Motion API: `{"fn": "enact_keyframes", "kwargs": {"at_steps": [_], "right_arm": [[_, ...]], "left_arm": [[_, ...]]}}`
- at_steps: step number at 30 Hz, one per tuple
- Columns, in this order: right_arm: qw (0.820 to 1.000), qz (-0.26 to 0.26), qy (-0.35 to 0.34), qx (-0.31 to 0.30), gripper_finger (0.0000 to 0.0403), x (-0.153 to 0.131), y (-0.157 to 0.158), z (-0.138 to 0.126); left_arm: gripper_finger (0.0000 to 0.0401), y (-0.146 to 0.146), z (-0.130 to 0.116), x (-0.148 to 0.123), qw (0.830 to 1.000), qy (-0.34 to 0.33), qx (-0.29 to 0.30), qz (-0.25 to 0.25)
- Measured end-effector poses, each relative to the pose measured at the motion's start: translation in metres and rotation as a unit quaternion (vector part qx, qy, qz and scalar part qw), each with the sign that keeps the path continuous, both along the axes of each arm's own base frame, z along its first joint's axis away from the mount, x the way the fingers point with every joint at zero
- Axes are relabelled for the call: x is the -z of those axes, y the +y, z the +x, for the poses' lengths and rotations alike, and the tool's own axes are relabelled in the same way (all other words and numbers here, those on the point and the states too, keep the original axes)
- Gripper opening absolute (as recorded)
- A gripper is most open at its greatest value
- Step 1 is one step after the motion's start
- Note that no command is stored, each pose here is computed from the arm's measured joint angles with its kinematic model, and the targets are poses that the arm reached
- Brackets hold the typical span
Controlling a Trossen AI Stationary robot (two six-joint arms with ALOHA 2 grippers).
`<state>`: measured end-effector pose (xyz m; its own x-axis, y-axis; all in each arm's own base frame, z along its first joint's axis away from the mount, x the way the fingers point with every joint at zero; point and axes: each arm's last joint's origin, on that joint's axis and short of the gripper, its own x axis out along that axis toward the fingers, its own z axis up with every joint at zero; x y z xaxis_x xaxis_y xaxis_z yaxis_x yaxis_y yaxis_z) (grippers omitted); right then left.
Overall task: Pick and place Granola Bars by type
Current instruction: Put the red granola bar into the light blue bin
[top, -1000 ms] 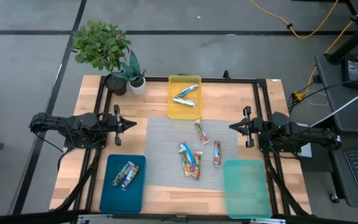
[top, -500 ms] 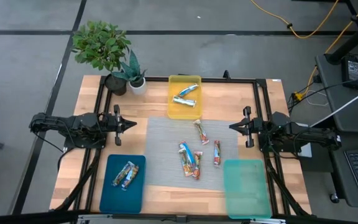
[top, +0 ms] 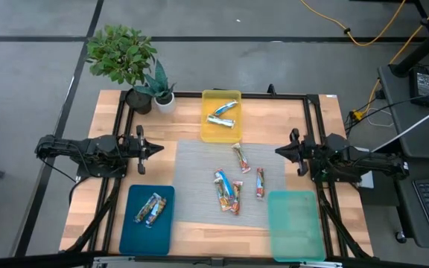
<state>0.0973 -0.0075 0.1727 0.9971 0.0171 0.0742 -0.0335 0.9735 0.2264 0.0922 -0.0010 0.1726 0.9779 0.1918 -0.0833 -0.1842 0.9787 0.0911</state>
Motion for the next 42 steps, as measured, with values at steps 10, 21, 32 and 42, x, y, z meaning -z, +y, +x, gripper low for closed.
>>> {"fn": "enact_keyframes", "kwargs": {"at_steps": [10, 21, 32, 42], "right_arm": [[0.998, 0.057, -0.019, 0.0, 0.0022, -0.025, 0.0, -0.005], [0.979, -0.007, 0.204, -0.01, 0.0174, -0.121, 0.001, -0.005], [0.937, 0.069, 0.342, 0.026, 0.033, -0.149, -0.009, 0.067], [0.887, 0.13, 0.429, 0.107, 0.0324, -0.108, -0.019, 0.127]], "left_arm": [[0.0005, 0.0, 0.0, 0.0, 1.0, 0.0, 0.0, 0.0], [0.0007, 0.0, 0.0, 0.0, 1.0, 0.0, 0.0, 0.0], [0.0004, 0.0, 0.0, 0.0, 1.0, 0.0, 0.0, 0.0], [0.0004, 0.0, 0.0, 0.0, 1.0, 0.0, 0.0, 0.0]]}}
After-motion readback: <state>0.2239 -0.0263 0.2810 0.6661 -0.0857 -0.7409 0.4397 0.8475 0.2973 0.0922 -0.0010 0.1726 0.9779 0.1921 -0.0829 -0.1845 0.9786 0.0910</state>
